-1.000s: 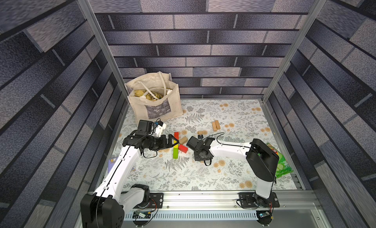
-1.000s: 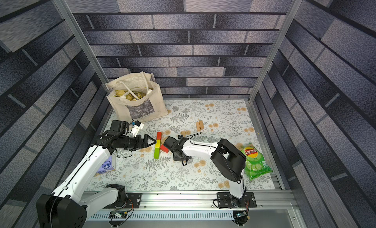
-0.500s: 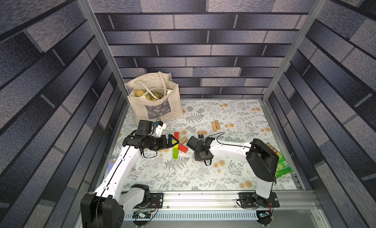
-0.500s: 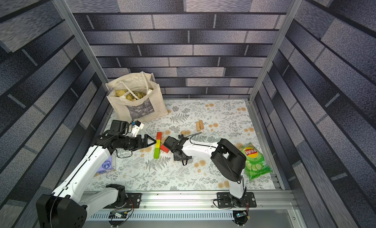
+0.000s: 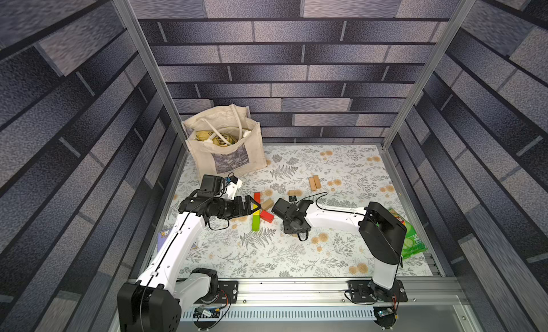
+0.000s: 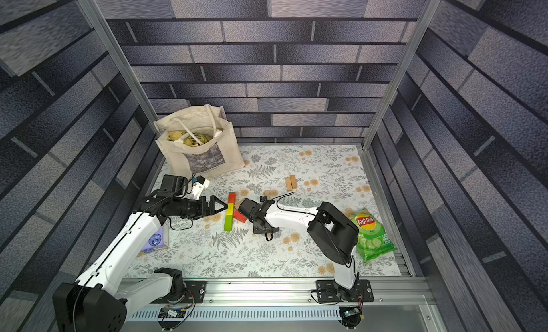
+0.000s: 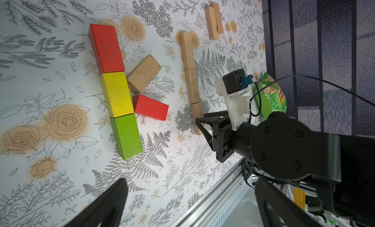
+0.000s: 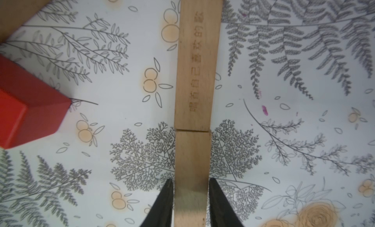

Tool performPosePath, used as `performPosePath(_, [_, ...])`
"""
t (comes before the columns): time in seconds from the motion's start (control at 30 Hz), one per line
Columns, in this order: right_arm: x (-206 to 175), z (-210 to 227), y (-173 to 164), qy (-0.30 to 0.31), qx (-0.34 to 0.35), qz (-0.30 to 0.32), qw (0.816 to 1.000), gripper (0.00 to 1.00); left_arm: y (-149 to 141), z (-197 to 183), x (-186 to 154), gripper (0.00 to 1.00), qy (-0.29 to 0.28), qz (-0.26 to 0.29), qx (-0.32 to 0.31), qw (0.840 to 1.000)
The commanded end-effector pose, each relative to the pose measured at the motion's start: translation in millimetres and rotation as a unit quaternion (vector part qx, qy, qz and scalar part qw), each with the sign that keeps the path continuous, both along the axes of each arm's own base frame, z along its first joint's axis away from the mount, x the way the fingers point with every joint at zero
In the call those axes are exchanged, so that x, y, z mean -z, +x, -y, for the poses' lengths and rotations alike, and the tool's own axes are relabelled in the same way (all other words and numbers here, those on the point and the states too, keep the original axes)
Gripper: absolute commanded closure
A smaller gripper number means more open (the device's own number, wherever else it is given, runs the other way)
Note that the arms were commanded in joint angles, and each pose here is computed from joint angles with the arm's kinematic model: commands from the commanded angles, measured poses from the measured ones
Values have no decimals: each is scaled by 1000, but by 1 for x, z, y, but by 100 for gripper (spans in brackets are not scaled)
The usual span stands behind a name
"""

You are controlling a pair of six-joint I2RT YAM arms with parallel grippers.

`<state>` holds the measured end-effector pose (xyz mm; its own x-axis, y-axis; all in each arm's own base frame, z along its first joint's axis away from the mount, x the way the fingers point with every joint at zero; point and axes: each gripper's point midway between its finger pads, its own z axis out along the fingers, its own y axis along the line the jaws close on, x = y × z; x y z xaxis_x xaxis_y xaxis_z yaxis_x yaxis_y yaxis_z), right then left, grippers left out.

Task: Assemble the letter k with building blocks
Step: Assemble the building block at the center of the board.

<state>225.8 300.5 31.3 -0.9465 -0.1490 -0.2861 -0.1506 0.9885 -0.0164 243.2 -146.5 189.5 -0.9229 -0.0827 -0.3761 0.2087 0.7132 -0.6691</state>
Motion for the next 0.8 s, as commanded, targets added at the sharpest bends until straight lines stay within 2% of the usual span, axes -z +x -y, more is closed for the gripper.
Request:
performPosePath(0.0, [-20, 2, 3, 15, 0, 28, 999, 66, -4, -3, -1, 0, 9, 6, 0, 1000])
performPosePath(0.17, [-60, -10, 7, 114, -12, 85, 990, 51, -3, -4, 0, 0, 12, 6, 2, 1000])
performPosePath(0.4, [-109, 2, 8, 132, -36, 132, 982, 40, -4, -1, -7, 0, 14, 38, 18, 999])
performPosePath(0.6, [-115, 19, 11, 127, -53, 137, 981, 36, -4, 9, -16, 0, 7, 78, 40, 996])
performPosePath(0.63, [-101, 30, 10, 115, -53, 124, 984, 36, -3, 11, -17, 0, 6, 79, 42, 996])
performPosePath(0.77, [-97, 49, 29, 127, -49, 107, 985, 36, 0, 23, -21, 0, -2, 97, 57, 994])
